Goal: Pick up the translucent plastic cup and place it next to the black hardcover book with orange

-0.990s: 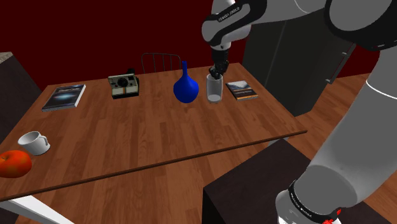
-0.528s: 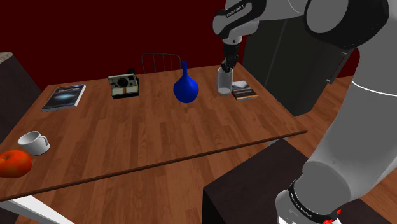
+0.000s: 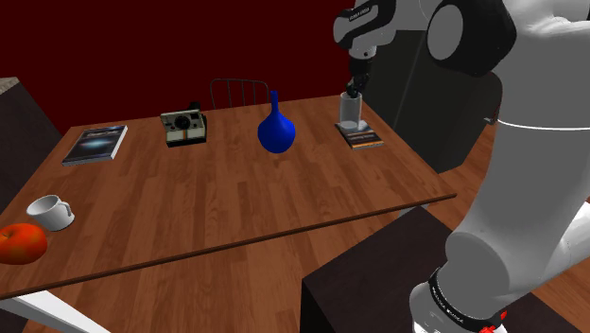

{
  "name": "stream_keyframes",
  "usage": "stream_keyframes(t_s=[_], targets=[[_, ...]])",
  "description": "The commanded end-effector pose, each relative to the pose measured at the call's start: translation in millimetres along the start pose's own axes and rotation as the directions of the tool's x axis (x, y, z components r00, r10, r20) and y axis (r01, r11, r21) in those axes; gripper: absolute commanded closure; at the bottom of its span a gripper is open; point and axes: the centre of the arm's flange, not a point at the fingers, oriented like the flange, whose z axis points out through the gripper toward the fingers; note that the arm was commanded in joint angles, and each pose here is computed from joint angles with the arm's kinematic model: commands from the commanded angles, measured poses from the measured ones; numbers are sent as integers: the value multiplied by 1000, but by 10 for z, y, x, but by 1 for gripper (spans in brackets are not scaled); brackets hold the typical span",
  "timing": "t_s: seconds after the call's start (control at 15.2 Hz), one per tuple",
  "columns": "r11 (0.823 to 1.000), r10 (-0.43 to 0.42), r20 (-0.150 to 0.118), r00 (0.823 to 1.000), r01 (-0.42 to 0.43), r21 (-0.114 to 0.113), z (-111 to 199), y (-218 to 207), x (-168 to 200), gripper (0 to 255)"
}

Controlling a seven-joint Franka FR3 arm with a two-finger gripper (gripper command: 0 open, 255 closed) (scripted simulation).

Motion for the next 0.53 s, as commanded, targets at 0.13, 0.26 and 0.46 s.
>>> stream_keyframes(t_s=[0.13,0.26,0.46], targets=[[1000,-1,-1,1000,1,-1,183,85,-15,255],[1000,-1,-1,1000,1,-1,289,83,-12,255],[1000,-1,-1,1000,1,-1,447,79,-8,255]])
